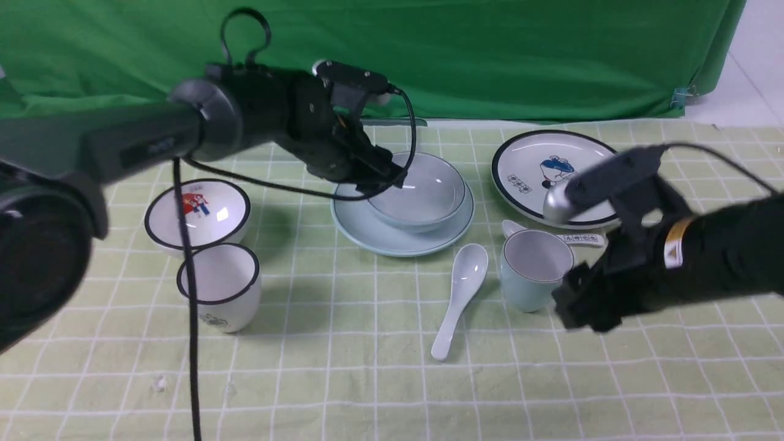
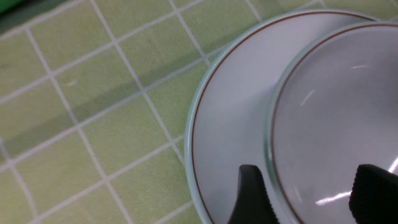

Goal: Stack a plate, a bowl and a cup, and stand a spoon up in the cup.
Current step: Use the left arm to put the blue rice bowl into the blue large plate in the middle, then use the right arm to grab a blue teacup

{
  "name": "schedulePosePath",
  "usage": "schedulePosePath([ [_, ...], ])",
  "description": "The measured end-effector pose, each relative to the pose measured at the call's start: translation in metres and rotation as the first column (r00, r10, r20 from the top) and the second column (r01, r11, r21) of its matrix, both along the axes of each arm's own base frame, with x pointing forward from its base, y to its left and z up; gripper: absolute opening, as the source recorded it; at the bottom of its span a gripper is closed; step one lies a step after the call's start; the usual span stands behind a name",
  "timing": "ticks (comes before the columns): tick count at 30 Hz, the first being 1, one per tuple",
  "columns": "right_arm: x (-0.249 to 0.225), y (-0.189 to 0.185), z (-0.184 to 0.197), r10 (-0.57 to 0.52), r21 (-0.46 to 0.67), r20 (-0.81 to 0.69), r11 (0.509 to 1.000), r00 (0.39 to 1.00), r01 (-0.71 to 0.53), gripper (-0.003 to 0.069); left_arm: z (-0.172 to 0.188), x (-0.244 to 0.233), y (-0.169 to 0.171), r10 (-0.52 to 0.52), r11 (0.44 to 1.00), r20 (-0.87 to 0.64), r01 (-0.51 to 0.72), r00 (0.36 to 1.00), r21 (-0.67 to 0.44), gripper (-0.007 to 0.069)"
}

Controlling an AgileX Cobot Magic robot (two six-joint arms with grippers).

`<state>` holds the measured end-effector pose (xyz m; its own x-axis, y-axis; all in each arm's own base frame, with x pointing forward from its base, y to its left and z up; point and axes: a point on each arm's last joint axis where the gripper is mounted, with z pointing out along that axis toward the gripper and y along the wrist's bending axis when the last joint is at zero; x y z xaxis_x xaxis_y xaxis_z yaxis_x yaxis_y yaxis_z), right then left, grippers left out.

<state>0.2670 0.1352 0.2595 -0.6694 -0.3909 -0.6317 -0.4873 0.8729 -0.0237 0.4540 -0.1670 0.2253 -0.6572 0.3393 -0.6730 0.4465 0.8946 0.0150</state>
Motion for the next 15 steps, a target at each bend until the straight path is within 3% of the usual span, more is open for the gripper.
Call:
schedulePosePath([
  [1,0.002,0.000,0.001,-0.003,0.000,0.001,1.000,1.000,0.003,0.0489,0.004,-0.001,0.000,0.000,1.000,0.007,0.000,1.000,-0.003,0.0384],
  [5,0.038,-0.007,0.003,-0.073,-0.002,-0.010,0.997,0.997,0.073,0.0494,0.103,-0.038,0.018,-0.023,0.999,0.171,0.017,0.985,0.037,0.0350],
  [11,0.080,0.004,-0.027,-0.110,0.002,-0.093,0.994,0.990,0.111,0.0435,0.225,-0.128,0.056,-0.010,0.999,0.402,-0.011,0.916,0.049,0.0155],
  [12,0.081,0.005,-0.028,-0.111,0.002,-0.096,0.994,0.989,0.111,0.0432,0.224,-0.128,0.056,-0.010,0.999,0.399,-0.011,0.917,0.050,0.0148],
  [15,0.094,0.010,-0.045,-0.102,-0.019,-0.133,0.995,0.986,0.101,0.0353,0.251,-0.188,0.078,-0.001,0.999,0.437,-0.021,0.899,0.046,0.0047],
])
